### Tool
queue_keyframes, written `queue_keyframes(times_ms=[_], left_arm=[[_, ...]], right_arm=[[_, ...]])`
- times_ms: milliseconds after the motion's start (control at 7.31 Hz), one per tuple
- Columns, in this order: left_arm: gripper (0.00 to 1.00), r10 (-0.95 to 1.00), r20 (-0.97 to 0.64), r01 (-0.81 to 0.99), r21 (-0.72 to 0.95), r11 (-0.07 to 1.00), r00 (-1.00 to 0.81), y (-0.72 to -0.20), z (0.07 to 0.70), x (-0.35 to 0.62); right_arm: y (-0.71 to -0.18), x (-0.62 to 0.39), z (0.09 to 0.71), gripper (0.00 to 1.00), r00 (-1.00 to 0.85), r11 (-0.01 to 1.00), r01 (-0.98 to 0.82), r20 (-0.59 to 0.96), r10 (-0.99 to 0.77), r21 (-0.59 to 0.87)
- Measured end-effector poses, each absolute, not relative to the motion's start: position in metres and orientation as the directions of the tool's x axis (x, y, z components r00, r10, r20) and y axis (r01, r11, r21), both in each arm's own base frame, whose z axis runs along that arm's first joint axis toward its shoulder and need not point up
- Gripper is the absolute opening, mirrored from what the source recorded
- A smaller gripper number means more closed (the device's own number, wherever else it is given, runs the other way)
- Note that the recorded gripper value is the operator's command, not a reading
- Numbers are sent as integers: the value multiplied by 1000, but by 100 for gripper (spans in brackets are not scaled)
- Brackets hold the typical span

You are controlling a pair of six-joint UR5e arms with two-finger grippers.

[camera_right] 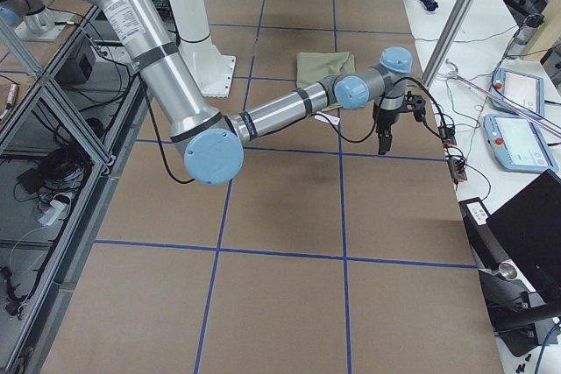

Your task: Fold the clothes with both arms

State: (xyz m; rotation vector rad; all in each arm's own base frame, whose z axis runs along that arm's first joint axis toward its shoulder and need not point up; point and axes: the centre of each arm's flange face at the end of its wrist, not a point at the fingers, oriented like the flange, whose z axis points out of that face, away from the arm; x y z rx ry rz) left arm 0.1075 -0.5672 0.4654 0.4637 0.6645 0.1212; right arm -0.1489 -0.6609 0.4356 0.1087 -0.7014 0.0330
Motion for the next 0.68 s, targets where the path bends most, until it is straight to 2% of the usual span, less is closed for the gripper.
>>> queue_keyframes(times_ms=[274, 684], left_arm=[[100, 287, -493, -49, 441, 896, 821, -551, 513, 20], [100, 234, -533, -46, 342, 939, 813, -536, 575, -3]], right_arm=[[-613, -63, 503, 100, 770, 989, 72, 623, -138, 131], [-567, -28, 545, 100, 771, 977, 134, 602, -209, 167]])
